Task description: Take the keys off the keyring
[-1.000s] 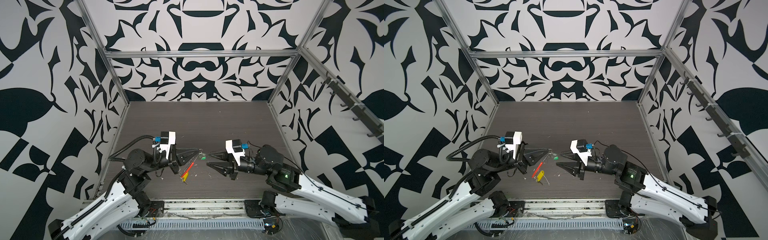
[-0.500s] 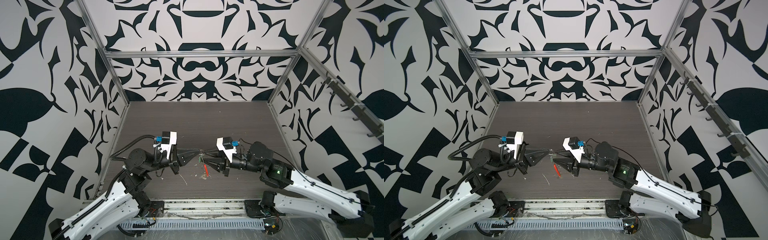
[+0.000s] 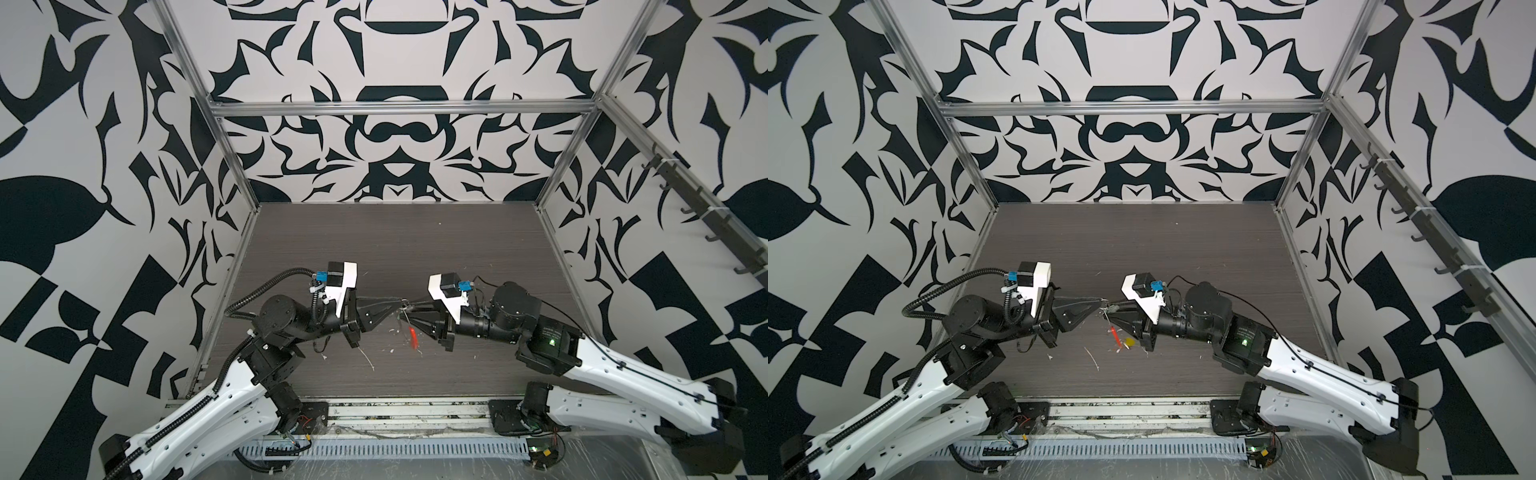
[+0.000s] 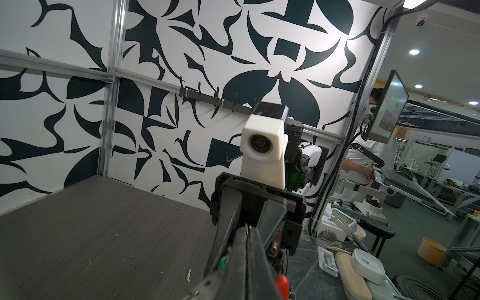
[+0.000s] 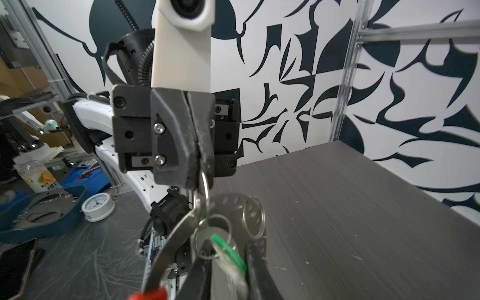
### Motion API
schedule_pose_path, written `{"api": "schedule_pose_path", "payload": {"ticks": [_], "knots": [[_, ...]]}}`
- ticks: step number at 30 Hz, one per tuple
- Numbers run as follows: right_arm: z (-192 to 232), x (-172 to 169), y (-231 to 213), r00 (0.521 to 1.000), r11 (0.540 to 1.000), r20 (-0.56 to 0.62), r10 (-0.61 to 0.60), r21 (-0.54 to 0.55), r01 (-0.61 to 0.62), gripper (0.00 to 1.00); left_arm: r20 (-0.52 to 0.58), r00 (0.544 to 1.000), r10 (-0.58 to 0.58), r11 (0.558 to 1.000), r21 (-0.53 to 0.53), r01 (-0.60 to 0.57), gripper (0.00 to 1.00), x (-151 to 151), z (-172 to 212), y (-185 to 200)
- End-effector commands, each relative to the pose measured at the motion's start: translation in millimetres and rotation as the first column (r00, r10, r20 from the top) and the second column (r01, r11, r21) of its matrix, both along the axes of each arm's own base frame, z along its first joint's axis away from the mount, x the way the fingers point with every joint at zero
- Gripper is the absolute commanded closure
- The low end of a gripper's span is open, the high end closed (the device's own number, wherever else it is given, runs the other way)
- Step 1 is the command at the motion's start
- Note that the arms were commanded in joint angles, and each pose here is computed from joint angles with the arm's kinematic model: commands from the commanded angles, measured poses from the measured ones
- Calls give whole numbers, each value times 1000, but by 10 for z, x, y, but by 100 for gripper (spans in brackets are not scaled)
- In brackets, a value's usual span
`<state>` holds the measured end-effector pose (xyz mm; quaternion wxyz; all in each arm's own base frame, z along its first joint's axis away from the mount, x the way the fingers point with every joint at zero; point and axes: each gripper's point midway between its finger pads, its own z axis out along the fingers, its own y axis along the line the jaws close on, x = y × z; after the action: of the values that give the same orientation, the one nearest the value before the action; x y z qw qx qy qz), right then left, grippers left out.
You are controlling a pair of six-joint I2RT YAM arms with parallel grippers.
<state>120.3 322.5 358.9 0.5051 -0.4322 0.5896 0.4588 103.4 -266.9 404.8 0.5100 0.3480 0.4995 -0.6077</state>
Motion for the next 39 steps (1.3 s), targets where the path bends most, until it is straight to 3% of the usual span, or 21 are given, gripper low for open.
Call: {"api": "schedule_pose_path", "payload": {"ticks": [1,5,15,17,21,24,29,39], "knots": [[334,-17,-27,999,997,39,0,79,-3,87,25,1000,-6,999,-38,7,100,-48,88,42],[295,-9,13,1000,998,31,7,67,-9,100,23,1000,-2,999,-44,3,100,-36,98,40],[215,11,64,1000,999,4,12,50,-12,100,23,1000,8,999,-48,-7,100,-44,106,72],[232,1,3,1000,999,9,-1,54,1,97,26,1000,9,999,-45,-8,100,-55,101,83],[294,-68,-146,1000,998,20,-9,60,7,69,29,1000,12,999,-33,-11,100,-65,76,93],[364,-97,-258,999,997,34,-26,78,24,60,32,999,14,999,-33,-13,100,-69,70,101],[505,-111,-347,997,992,54,-47,120,40,57,35,999,11,999,-31,-10,100,-85,63,110],[828,-158,-152,996,978,77,33,203,-48,57,36,999,-4,1000,-28,5,100,-103,61,100]]}}
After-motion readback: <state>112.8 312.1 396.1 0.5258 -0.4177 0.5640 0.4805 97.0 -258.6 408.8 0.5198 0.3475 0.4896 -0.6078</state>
